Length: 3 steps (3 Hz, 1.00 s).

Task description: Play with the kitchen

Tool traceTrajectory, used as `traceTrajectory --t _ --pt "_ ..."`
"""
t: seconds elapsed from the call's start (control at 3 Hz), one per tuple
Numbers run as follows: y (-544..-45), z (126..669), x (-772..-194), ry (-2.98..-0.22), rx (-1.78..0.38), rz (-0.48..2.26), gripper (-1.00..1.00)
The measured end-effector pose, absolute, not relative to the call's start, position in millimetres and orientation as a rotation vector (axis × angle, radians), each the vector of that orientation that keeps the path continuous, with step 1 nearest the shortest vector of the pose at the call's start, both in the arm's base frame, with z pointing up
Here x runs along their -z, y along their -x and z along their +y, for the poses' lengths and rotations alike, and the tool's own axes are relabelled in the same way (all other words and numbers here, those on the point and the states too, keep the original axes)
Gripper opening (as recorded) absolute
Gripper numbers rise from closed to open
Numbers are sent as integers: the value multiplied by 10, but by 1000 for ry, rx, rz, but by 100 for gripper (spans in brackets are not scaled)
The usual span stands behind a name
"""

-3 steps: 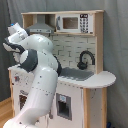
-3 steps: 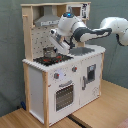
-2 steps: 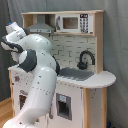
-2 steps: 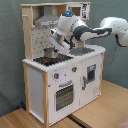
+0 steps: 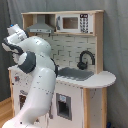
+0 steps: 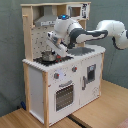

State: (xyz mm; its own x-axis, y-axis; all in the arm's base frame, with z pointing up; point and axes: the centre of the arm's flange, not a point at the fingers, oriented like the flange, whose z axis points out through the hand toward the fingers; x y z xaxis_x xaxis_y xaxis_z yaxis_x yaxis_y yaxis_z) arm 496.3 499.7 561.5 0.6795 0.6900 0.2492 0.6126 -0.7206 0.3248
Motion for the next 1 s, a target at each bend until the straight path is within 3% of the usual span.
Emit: traceTrajectory --t 0.33,0.67,1.0 --pt "-4962 4999 -5628 -2679 -531 1052 100" --pt "-4945 5025 -5701 -2685 -550 1052 100" --pt "-4678 5051 -6140 -2670 -602 1006 100"
